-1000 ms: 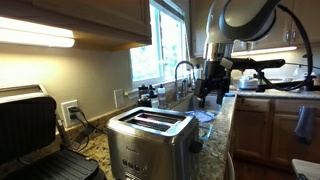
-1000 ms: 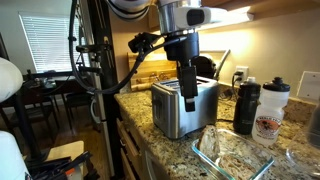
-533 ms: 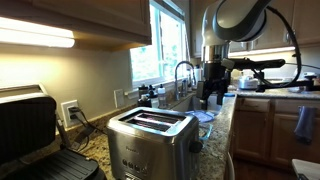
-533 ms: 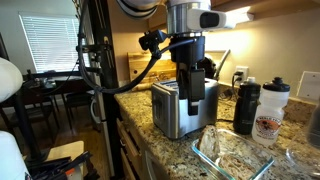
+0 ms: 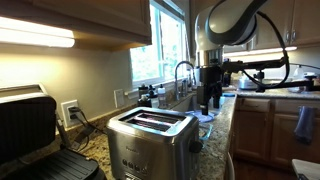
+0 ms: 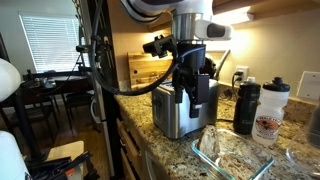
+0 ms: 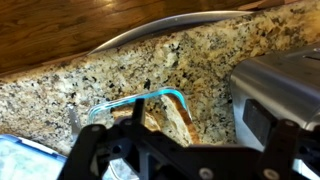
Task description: Pick up a slice of bread from the glass bowl and put it in the toaster.
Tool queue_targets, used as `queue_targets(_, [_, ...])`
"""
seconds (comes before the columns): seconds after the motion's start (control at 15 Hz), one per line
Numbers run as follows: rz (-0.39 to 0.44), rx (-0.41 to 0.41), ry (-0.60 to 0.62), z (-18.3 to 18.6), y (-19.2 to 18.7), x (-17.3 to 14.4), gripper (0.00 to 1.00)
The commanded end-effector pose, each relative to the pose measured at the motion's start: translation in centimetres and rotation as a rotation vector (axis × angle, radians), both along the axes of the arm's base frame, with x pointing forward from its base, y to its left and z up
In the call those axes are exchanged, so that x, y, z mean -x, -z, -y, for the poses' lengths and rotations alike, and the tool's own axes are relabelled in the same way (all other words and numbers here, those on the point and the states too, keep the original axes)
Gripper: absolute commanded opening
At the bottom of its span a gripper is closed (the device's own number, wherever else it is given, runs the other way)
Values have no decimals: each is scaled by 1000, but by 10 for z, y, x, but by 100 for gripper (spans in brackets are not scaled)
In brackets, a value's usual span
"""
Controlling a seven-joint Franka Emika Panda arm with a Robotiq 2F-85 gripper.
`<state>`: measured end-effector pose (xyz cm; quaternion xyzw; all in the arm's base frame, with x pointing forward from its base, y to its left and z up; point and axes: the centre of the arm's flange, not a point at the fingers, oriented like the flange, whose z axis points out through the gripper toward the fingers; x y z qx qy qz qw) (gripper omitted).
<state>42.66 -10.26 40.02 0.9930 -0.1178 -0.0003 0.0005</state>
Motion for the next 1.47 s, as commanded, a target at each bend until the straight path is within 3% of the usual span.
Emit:
queue_targets(0.0, [-40,8,-83,-14,3,-15,100])
queue_targets(1.4, [-143,-14,-55,11,56,-68,100])
